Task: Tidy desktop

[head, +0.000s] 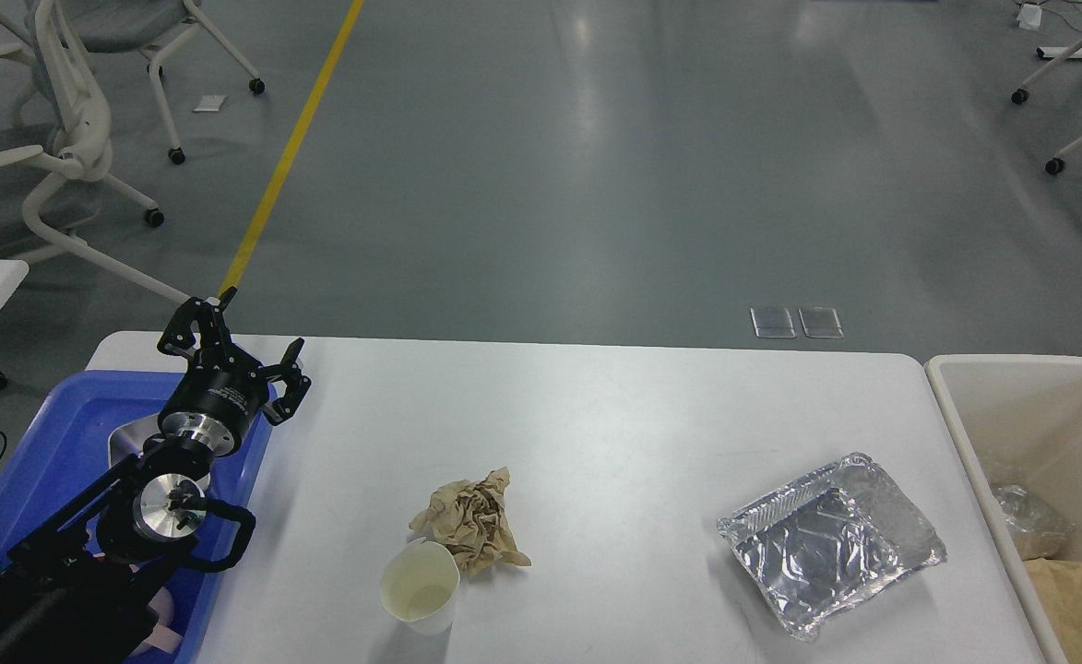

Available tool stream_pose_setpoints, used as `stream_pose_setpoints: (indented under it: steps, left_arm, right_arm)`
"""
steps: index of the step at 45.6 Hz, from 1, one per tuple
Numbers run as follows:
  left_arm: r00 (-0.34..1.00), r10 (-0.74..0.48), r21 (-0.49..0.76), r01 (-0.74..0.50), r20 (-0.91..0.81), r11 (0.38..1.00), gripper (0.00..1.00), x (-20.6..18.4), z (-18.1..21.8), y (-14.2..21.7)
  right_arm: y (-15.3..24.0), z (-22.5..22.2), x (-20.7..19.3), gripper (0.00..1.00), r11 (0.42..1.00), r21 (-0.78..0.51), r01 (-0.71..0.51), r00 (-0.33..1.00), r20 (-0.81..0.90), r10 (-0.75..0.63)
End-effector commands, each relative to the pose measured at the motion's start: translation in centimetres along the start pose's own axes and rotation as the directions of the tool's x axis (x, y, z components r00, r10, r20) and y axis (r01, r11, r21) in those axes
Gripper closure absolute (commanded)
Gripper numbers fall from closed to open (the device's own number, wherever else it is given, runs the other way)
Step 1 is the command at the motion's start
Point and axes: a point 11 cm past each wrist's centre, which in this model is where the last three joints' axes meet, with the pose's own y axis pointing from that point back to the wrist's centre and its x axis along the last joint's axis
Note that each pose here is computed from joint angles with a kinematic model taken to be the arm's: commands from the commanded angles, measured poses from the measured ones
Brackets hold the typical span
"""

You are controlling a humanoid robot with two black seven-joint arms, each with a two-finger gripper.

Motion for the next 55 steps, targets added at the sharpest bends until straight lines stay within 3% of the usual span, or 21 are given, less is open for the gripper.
stream_pose_setpoints:
  steps: [1,16,27,35,55]
  left_arm:
    - [1.0,0.009,0.004,-0.009,-0.011,1.0,0.04,-0.1,-0.3,0.1]
    - [0.999,-0.015,0.069,0.019,-0.048,0.997,0.04,-2.7,-3.5,2.5]
    - [0.995,0.039,0.095,-0.03,-0.093,0.995,0.04,-0.3,-5.4,5.8]
    - [0.989,0.073,0.072,-0.064,-0.128,0.995,0.04,1.4,-5.2,7.3]
    - [0.993,0.009,0.043,-0.004,-0.118,0.999,0.04,1.7,-3.2,7.4]
  right_arm:
    - [0.0,-0.2,-0.2,0.0,1.0,0.009,0.015,0.998,0.059,-0.015]
    - [0.0,-0.2,-0.4,0.0,0.999,0.015,0.033,0.988,0.152,-0.035]
    - [0.0,-0.6,-0.7,0.0,0.998,0.028,0.06,0.986,0.157,-0.063]
    - [0.0,-0.7,-0.8,0.0,0.998,0.031,0.058,0.985,0.161,-0.062]
    - [0.0,-0.8,-0.7,0.0,0.998,0.04,0.051,0.976,0.212,-0.058]
